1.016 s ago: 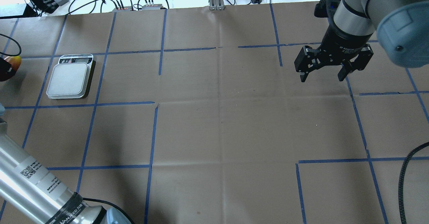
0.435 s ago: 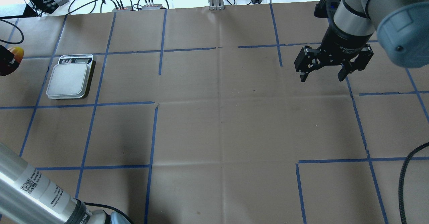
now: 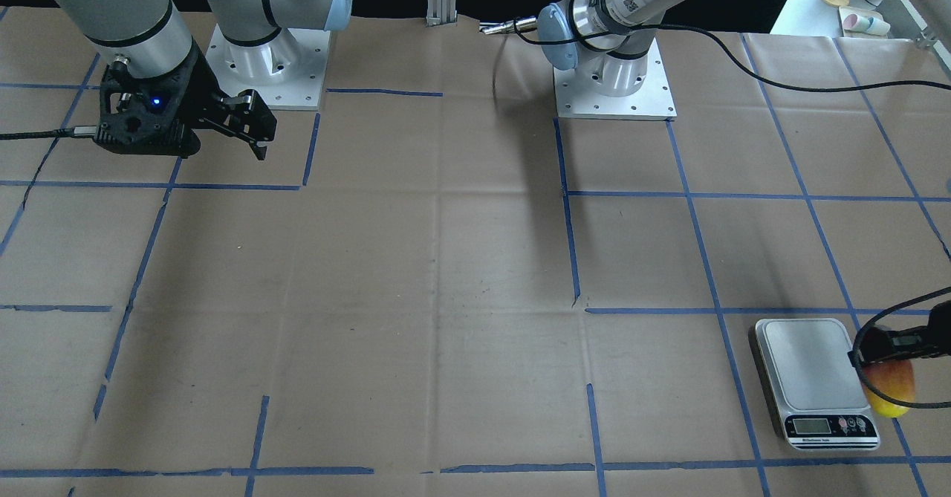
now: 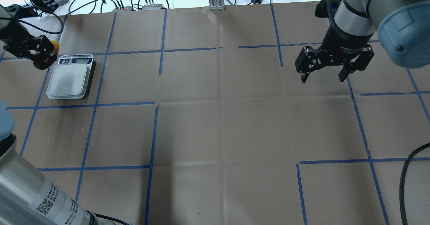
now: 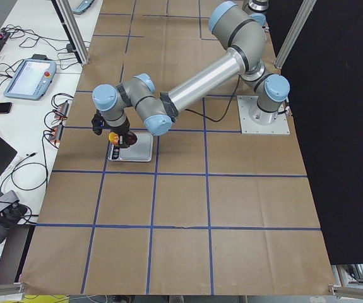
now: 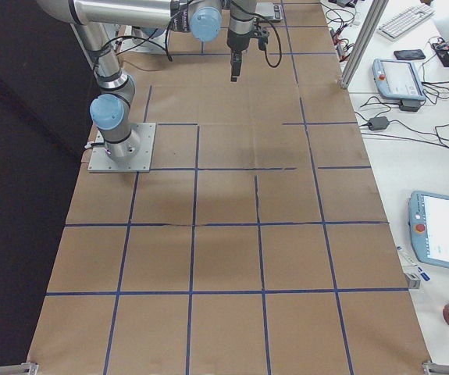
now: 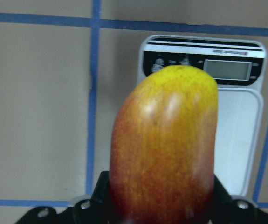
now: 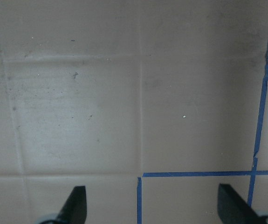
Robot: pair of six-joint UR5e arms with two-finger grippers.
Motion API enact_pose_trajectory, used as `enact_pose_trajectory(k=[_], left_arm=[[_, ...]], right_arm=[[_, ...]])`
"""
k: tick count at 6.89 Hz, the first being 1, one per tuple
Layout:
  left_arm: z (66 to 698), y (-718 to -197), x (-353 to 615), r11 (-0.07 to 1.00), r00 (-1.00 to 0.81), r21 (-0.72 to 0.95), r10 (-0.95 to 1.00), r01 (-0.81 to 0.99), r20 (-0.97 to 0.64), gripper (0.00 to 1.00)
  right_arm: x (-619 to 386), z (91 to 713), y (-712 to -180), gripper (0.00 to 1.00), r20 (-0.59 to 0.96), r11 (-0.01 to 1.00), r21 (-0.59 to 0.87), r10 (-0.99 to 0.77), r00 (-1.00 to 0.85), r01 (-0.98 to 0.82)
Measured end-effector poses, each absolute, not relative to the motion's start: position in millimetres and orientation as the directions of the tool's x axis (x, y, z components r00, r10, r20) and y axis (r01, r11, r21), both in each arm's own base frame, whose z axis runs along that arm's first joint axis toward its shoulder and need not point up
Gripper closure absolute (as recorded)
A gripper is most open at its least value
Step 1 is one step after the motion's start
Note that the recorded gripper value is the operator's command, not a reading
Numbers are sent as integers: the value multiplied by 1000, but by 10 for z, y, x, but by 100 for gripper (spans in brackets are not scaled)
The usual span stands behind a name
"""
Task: Weigh mango
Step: 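Carry the mango with the left gripper over the white scale, then lower the mango onto the scale pan and open the left gripper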
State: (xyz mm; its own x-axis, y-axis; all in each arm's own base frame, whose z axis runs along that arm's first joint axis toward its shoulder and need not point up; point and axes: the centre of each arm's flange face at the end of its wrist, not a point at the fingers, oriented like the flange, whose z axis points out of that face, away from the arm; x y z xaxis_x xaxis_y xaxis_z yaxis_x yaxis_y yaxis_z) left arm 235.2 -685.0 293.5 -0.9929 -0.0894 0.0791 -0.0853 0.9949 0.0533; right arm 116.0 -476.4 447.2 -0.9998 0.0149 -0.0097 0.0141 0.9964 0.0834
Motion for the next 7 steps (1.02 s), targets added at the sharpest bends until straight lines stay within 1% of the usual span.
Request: enact_pose_trajectory(k=[2,3,4,5,7], left_arm=[[2641,-6817,2176,992,-992,86,-96,-88,87,58],[2487,-6790,2163,991,-991,94,-99,-90,90,54],[2392,-6771,2162,990,-991,102,-102,-93,92,2],[2355,-6760,2172,990,-990,105,-105,-95,92,0],[2405,-6743,2217,990,-994,108,-100,-94,53,0]], right_arm=[[1161,4472,-4763,0,-10,996,83,15,-1000,14],[1163,4472,-4763,0,-10,996,83,14,-1000,14],[1162,4472,-4763,0,-10,996,83,15,-1000,14],[1161,4472,-4763,0,-10,996,83,15,-1000,14],[1160,4472,-4764,0,-10,996,83,15,-1000,14]])
